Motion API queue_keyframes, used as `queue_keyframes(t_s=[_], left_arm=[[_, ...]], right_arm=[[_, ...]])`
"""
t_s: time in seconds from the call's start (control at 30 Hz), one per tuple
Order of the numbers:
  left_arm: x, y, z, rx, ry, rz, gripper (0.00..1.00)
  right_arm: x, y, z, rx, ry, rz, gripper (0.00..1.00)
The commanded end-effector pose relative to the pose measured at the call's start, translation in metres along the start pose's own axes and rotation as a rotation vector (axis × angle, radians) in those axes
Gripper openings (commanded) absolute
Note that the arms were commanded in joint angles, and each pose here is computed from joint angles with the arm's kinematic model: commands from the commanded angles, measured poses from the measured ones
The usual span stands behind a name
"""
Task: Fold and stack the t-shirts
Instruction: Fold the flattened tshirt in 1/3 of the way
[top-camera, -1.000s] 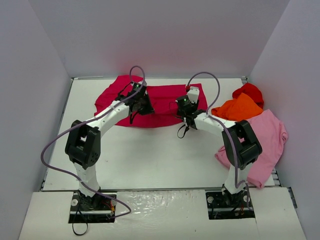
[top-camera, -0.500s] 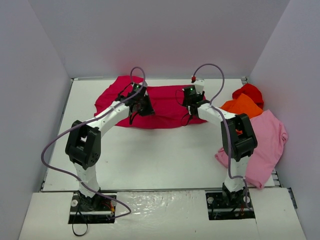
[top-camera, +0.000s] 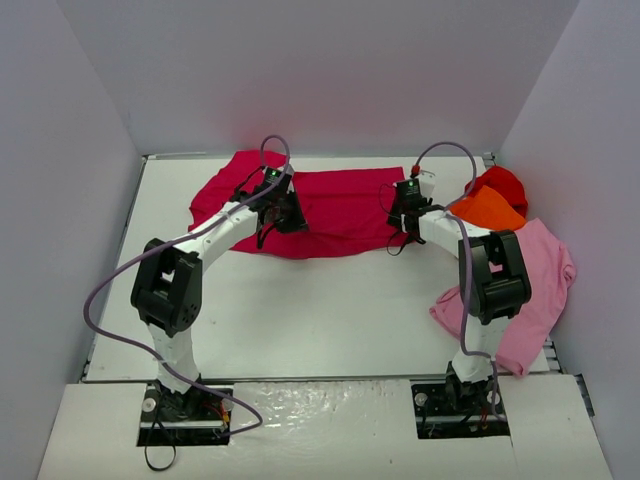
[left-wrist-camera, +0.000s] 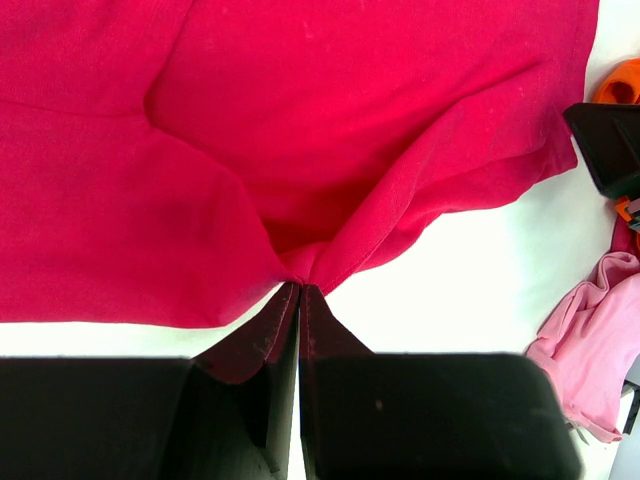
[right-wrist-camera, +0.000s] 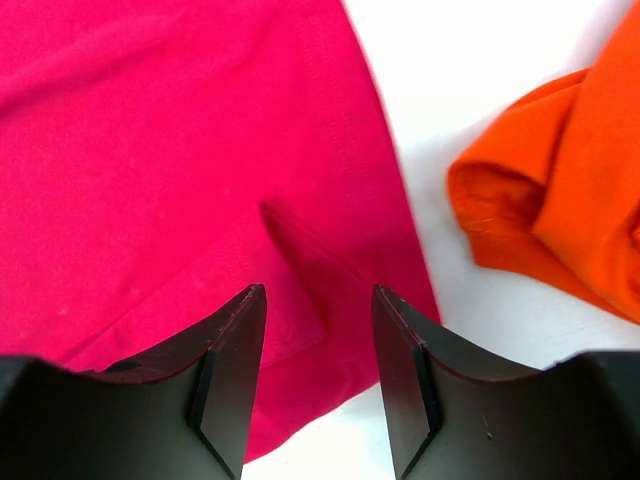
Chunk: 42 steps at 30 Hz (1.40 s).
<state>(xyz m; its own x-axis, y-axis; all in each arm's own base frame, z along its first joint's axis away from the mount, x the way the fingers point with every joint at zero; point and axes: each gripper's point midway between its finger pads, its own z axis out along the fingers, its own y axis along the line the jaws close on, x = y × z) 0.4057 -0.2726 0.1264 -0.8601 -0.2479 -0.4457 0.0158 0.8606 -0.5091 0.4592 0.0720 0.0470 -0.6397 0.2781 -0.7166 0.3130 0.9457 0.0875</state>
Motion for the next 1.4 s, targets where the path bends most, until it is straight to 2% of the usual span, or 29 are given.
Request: queue_keyframes(t_s=[0.0, 0.53, 0.67, 0.77, 0.87, 1.17, 1.37], left_arm=[[-0.018, -0.013, -0.012, 0.050, -0.058, 0.014, 0.00], [-0.015, -0.010, -0.006, 0.044, -0.041, 0.014, 0.00], [-0.015, -0.009, -0.007, 0.041, -0.042, 0.018, 0.00], [-0.014, -0.009, -0.006, 0.042, -0.037, 0.018, 0.00], [-0.013, -0.010, -0.004, 0.046, -0.034, 0.013, 0.00], [-0.012, -0.010, -0.005, 0.050, -0.027, 0.017, 0.00], [-0.005, -0.005, -0.011, 0.045, -0.025, 0.016, 0.00]], right_arm=[[-0.003, 0.013, -0.002, -0.041, -0.010, 0.004, 0.43], [0.015, 0.013, 0.008, -0.046, 0.026, -0.010, 0.40], [0.013, 0.014, 0.008, -0.048, 0.022, -0.010, 0.31], [0.012, 0.014, 0.007, -0.051, 0.020, -0.010, 0.13], [0.015, 0.012, 0.007, -0.043, 0.024, -0.011, 0.00], [0.003, 0.017, -0.008, -0.066, 0.005, -0.008, 0.00], [-0.017, 0.019, -0.056, -0.084, -0.034, -0.039, 0.00]])
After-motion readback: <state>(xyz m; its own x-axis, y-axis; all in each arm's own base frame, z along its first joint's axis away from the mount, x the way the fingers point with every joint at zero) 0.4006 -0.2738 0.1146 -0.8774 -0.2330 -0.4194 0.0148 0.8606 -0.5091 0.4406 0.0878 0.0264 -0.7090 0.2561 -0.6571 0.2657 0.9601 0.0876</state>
